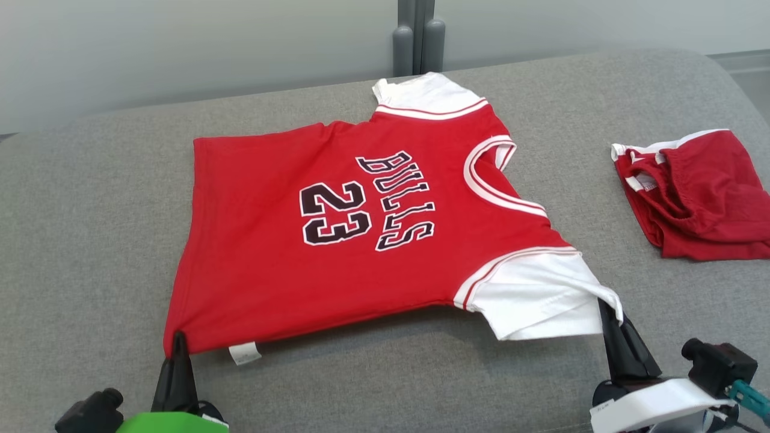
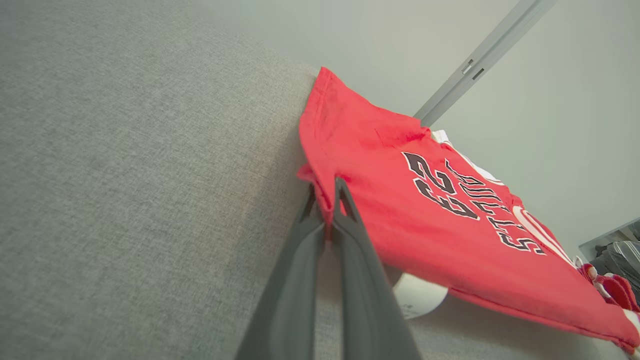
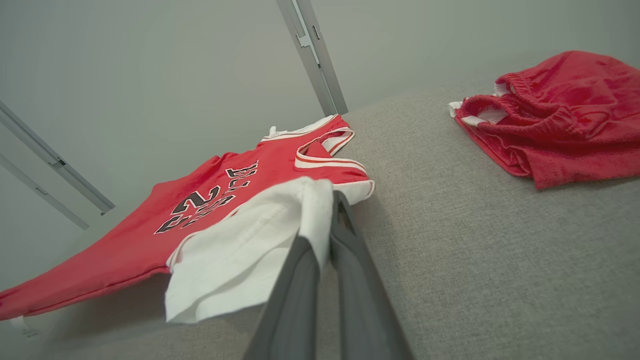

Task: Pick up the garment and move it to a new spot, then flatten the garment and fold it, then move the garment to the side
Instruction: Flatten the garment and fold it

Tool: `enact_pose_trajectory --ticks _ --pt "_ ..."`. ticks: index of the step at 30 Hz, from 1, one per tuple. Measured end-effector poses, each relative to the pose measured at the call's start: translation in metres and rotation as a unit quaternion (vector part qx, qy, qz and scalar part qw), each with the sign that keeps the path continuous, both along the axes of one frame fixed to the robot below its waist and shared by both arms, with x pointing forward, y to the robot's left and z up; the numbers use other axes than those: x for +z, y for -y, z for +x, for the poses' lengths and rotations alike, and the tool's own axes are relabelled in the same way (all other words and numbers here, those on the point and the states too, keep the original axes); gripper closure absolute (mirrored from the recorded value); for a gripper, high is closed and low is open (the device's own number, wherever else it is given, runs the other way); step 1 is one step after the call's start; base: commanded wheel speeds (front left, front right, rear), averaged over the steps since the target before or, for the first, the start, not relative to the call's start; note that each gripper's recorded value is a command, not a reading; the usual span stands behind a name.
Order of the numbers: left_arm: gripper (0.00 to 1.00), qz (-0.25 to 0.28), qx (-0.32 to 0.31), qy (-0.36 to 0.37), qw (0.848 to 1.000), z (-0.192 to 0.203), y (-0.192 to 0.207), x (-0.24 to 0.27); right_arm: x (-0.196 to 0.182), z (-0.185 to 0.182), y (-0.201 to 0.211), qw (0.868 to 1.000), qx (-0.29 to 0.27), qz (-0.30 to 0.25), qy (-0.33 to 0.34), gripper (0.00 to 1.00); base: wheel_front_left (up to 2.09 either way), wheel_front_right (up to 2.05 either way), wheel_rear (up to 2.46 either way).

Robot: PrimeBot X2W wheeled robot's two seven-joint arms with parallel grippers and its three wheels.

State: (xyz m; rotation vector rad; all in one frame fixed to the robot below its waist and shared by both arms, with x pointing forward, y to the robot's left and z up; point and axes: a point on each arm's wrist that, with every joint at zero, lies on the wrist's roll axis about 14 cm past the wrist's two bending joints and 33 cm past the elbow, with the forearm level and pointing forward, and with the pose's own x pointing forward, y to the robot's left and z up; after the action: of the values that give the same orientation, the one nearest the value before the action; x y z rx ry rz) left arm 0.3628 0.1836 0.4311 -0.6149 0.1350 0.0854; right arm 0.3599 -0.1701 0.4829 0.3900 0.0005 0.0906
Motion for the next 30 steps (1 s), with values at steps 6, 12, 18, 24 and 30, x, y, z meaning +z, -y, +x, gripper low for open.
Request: enact_pose_trajectory --ticks 6,12,18,24,30 --pt "1.0 0.008 0.002 -0.014 1.0 -0.02 -0.002 -0.008 -0.011 -0.028 0.002 1.0 -0.015 0.011 -0.02 1.0 0.0 0.0 0.0" --pt "1.0 0.007 -0.002 -0.016 1.0 -0.03 0.0 -0.009 -0.011 -0.041 0.003 0.999 -0.021 0.016 -0.024 1.0 0.0 0.0 0.0" --pt "1.0 0.003 -0.009 -0.019 1.0 -0.039 0.006 -0.011 -0.009 -0.048 0.001 0.999 -0.02 0.02 -0.025 1.0 0.0 0.0 0.0" --pt "1.0 -0.016 -0.008 -0.027 0.999 -0.044 0.01 -0.017 -0.019 -0.05 -0.002 0.999 -0.014 0.02 -0.044 1.0 0.0 0.0 0.0" --pt "1.0 -0.04 0.001 -0.026 0.999 -0.037 0.01 -0.016 -0.031 -0.048 -0.003 0.998 -0.013 0.017 -0.059 1.0 0.0 0.0 0.0"
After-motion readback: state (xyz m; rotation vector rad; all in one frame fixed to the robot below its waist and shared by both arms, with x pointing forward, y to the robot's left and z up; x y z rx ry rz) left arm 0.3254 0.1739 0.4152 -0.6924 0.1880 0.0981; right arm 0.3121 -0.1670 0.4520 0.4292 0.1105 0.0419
